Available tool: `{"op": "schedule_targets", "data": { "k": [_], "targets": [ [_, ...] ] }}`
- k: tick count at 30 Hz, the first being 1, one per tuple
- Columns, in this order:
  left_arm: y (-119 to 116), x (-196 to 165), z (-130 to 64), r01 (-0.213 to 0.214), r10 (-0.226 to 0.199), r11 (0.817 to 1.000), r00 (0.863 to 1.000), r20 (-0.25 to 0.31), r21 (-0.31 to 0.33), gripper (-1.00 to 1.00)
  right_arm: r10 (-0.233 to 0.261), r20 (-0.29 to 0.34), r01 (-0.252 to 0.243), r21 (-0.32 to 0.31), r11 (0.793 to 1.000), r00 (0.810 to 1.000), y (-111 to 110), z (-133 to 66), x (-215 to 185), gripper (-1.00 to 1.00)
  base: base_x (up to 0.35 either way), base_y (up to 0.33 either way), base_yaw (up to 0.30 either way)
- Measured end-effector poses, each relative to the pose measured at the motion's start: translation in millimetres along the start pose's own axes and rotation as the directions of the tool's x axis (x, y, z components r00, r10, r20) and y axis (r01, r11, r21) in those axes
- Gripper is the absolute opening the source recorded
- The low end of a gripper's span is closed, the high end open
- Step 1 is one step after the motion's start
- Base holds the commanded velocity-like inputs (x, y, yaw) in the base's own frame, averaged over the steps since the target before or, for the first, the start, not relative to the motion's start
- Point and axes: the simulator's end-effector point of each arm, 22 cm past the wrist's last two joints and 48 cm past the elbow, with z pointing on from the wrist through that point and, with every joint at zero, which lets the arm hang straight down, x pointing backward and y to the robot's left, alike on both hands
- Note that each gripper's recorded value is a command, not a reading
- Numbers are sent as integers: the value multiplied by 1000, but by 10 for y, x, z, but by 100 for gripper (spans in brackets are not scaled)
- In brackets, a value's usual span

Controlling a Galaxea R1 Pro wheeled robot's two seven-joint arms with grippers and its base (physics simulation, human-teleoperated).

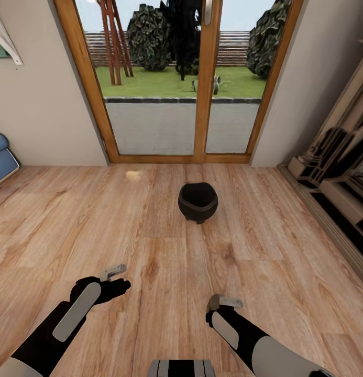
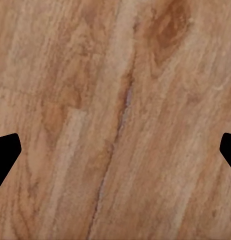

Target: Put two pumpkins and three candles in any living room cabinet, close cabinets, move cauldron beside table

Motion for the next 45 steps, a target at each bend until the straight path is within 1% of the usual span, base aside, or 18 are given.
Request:
{"op": "schedule_targets", "data": {
  "k": [12,22,29,37,40,42,45],
  "targets": [
    [-1,-1,-1,0,0,1000,1000,0,0,100,0,-1,0,1,1000,1000,-8,2,3,100,80,3,0],
    [2,3,0,1,-1,1000,1000,-1,0,100,0,0,0,0,1000,1000,-2,-1,2,100,163,25,0],
    [6,7,3,1,-1,1000,1000,-2,-1,100,-1,0,1,-18,1000,1000,32,1,0,100,189,0,0],
    [4,10,7,1,-1,1000,1000,-3,-1,100,-1,-1,1,-18,1000,1000,31,6,5,100,36,0,0],
    [-53,26,7,3,-3,1000,1000,-4,7,100,2,-7,-2,-9,1000,1000,-18,35,46,100,1,0,0],
    [-81,33,6,4,-4,1000,1000,-5,10,100,8,-2,-8,-17,1000,1000,-13,49,49,100,0,0,0],
    [-82,75,56,5,-5,1000,1000,-16,9,100,10,-15,-10,-27,1000,1000,-7,112,120,100,0,0,0]
  ]
}}
